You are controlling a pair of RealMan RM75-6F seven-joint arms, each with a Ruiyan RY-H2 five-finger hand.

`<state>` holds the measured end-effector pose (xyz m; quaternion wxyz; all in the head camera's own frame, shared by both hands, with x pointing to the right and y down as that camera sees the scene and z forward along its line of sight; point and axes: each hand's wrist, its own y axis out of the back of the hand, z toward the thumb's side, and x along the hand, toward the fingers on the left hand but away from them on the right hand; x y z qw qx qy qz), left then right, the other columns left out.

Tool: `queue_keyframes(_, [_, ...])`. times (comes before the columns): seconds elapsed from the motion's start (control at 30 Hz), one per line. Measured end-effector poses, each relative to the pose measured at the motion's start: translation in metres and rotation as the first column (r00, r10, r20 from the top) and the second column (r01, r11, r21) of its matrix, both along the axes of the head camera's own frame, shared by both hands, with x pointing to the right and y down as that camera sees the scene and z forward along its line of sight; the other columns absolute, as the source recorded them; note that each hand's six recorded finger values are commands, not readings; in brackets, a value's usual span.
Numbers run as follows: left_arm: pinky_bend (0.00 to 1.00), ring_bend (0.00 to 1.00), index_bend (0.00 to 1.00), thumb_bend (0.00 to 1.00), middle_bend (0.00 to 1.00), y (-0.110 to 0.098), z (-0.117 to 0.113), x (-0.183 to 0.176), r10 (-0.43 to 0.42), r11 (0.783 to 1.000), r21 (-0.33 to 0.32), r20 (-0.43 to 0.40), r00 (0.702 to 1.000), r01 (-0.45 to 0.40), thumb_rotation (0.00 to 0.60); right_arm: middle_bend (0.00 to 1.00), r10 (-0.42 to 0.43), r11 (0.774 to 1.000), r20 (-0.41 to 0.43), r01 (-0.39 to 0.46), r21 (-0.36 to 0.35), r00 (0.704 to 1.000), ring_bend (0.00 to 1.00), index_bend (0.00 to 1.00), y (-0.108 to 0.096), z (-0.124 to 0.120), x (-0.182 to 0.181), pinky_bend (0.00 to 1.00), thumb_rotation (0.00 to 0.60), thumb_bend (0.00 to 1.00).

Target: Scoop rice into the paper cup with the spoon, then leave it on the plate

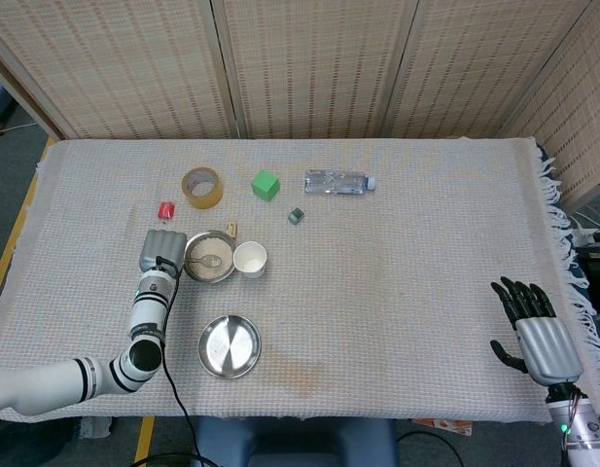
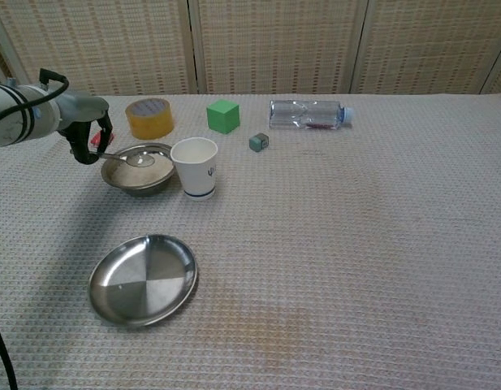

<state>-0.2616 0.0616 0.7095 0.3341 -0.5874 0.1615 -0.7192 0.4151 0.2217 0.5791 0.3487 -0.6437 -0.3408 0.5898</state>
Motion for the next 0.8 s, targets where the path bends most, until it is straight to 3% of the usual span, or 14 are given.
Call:
queue_keyframes(0.43, [1.0,1.0,0.65,0.44,1.0,-0.019,-0.028,0.007,-0.019,0.999,0.039,-0.063,0.998,0.022,0.6,0.0,0.0,1.0,-0.003,0.0,-0.004,1.0,0.0,0.0,0.0,0.001,0.0,0.0,0.6,0.2])
queue_keyframes(0.8, [1.0,1.0,0.64,0.44,1.0,-0.017,-0.027,0.017,0.007,0.999,0.035,-0.04,0.999,-0.006,0.6,0.0,-0.002,1.0,-0.001,0.002,-0.013,1.0,0.0,0.0,0.001,0.003,-0.001,0.0,0.6,0.2])
